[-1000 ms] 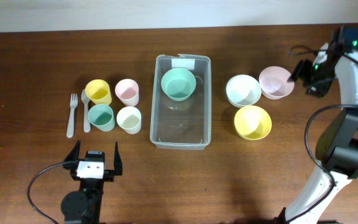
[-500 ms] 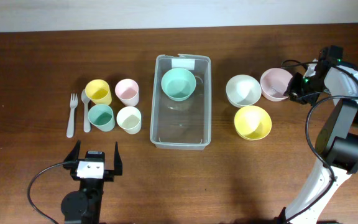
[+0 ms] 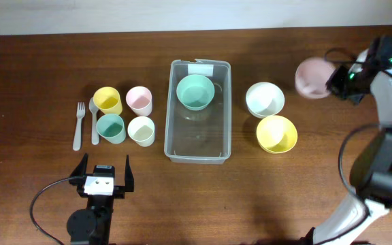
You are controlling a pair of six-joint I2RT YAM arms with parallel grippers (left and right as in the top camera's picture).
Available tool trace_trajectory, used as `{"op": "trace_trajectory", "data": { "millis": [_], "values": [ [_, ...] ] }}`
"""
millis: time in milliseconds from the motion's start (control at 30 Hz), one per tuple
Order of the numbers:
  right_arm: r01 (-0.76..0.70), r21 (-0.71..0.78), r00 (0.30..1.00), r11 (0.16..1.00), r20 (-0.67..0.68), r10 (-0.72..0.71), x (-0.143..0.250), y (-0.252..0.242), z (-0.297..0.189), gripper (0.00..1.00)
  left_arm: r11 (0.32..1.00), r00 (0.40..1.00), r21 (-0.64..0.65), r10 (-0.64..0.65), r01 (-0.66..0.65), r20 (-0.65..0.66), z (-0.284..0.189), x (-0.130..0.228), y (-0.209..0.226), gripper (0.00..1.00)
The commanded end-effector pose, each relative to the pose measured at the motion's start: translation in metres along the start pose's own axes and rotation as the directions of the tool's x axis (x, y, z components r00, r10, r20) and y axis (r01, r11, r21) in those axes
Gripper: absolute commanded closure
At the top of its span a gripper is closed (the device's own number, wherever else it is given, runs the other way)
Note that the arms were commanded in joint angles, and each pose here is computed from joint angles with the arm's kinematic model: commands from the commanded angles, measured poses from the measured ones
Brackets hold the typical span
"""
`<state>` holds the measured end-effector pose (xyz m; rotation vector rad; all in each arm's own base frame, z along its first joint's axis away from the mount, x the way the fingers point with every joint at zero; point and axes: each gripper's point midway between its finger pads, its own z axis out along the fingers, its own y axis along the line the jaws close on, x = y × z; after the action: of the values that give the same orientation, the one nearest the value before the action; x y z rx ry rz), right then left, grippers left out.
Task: Pack container
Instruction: 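Grasp the pink bowl with the right gripper and lift it, then stack the pink bowl onto the green bowl in the container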
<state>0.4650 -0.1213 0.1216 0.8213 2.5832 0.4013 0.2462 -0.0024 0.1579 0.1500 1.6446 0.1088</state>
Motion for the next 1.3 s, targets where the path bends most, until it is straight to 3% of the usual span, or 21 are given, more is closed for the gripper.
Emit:
{"op": "trace_trajectory", "data": {
  "millis": [0,33,100,300,467,733,833,867,1000,1133,1267],
  "values": [
    [0.170,-0.192,0.975,0.966,0.174,-0.137,-0.004,0.098,-0.092,0.96,1.000,1.000,0.000,0.009,-0.009,-0.001,0.000,0.002,-0.001,0.00],
    [0.290,-0.255,0.950,0.922,0.196,-0.244,0.024,0.150,-0.111,0.96,1.000,1.000,0.000,0.009,-0.009,-0.001,0.000,0.002,-0.001,0.00],
    [0.398,-0.272,0.914,0.876,0.201,-0.353,0.052,0.189,-0.111,0.96,1.000,1.000,0.000,0.009,-0.009,-0.001,0.000,0.002,-0.001,0.00],
    [0.561,-0.205,0.828,0.802,0.128,-0.546,0.127,0.255,-0.049,0.96,1.000,1.000,0.000,0.009,-0.009,-0.001,0.000,0.002,-0.001,0.00],
    [0.591,-0.210,0.798,0.779,0.016,-0.602,0.164,0.267,0.040,0.96,1.000,1.000,0.000,0.009,-0.009,-0.001,0.000,0.002,-0.001,0.00],
    [0.556,-0.311,0.795,0.770,-0.070,-0.602,0.187,0.266,0.113,0.96,1.000,1.000,0.000,0.009,-0.009,-0.001,0.000,0.002,-0.001,0.00],
    [0.598,-0.328,0.765,0.732,-0.041,-0.643,0.185,0.270,0.110,0.95,1.000,1.000,0.000,0.009,-0.009,-0.001,0.000,0.002,-0.001,0.00],
    [0.612,-0.340,0.752,0.714,-0.030,-0.659,0.185,0.274,0.105,0.87,1.000,1.000,0.000,0.009,-0.009,-0.001,0.000,0.002,-0.001,0.00],
    [0.631,-0.355,0.740,0.690,0.008,-0.673,0.167,0.293,0.064,0.72,1.000,1.000,0.001,0.009,-0.009,-0.001,0.000,0.002,-0.001,0.00],
    [0.647,-0.331,0.735,0.687,0.030,-0.678,0.144,0.297,0.013,0.72,1.000,1.000,0.000,0.009,-0.009,-0.001,0.000,0.002,-0.001,0.00],
    [0.609,-0.226,0.777,0.760,-0.019,-0.629,0.112,0.262,-0.045,0.72,1.000,1.000,0.000,0.009,-0.009,-0.001,0.000,0.002,-0.001,0.00]
  ]
}}
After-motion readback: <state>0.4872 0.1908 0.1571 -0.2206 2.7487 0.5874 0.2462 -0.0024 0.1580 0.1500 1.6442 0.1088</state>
